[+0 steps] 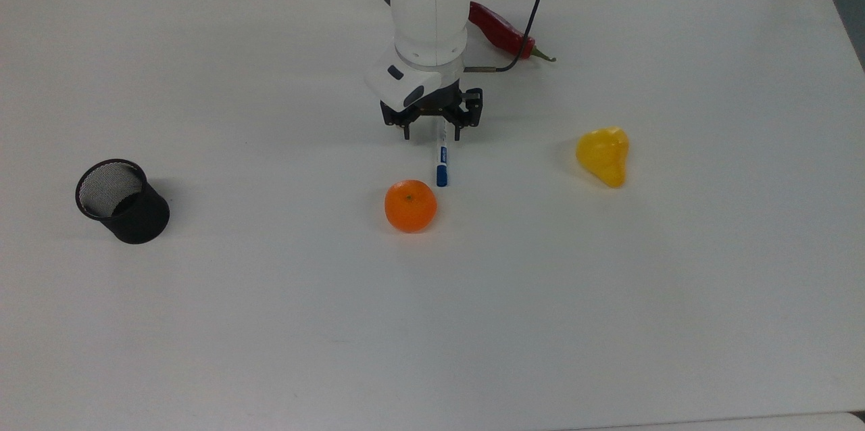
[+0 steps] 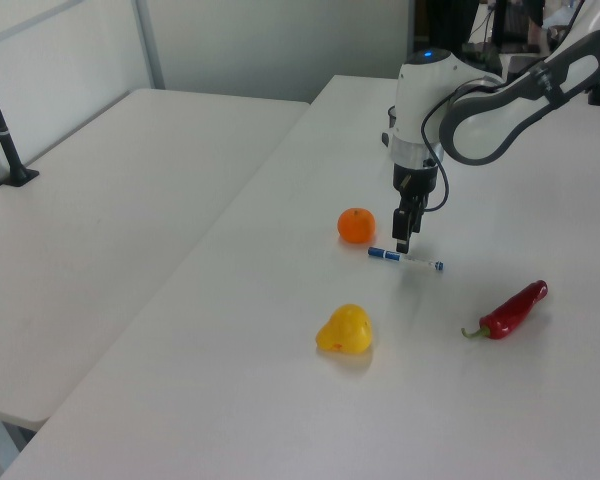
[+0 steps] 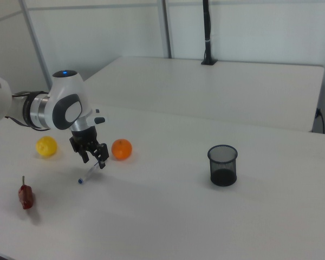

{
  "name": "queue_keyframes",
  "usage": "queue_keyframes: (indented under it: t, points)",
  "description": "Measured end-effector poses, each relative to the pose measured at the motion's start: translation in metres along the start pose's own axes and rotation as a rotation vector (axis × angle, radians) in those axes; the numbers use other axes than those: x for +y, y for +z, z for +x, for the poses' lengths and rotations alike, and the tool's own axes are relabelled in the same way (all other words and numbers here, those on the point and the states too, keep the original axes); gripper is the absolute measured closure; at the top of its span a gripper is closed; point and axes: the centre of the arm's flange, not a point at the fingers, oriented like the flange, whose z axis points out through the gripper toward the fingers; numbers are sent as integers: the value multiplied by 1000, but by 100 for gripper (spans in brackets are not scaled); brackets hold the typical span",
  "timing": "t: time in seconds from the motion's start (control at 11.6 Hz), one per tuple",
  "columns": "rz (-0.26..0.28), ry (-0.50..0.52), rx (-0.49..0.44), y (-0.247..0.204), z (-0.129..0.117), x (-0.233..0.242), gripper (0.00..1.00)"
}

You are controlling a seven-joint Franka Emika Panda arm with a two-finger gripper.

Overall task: Place marker
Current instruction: 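Close the gripper on the marker's middle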

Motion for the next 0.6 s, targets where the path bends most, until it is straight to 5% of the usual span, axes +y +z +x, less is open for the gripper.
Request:
queue_keyframes:
  t: [0.43, 0.6]
  points:
    - [-32, -18, -23, 20, -1, -1, 26]
    - [-43, -33, -24, 22, -2, -5, 36]
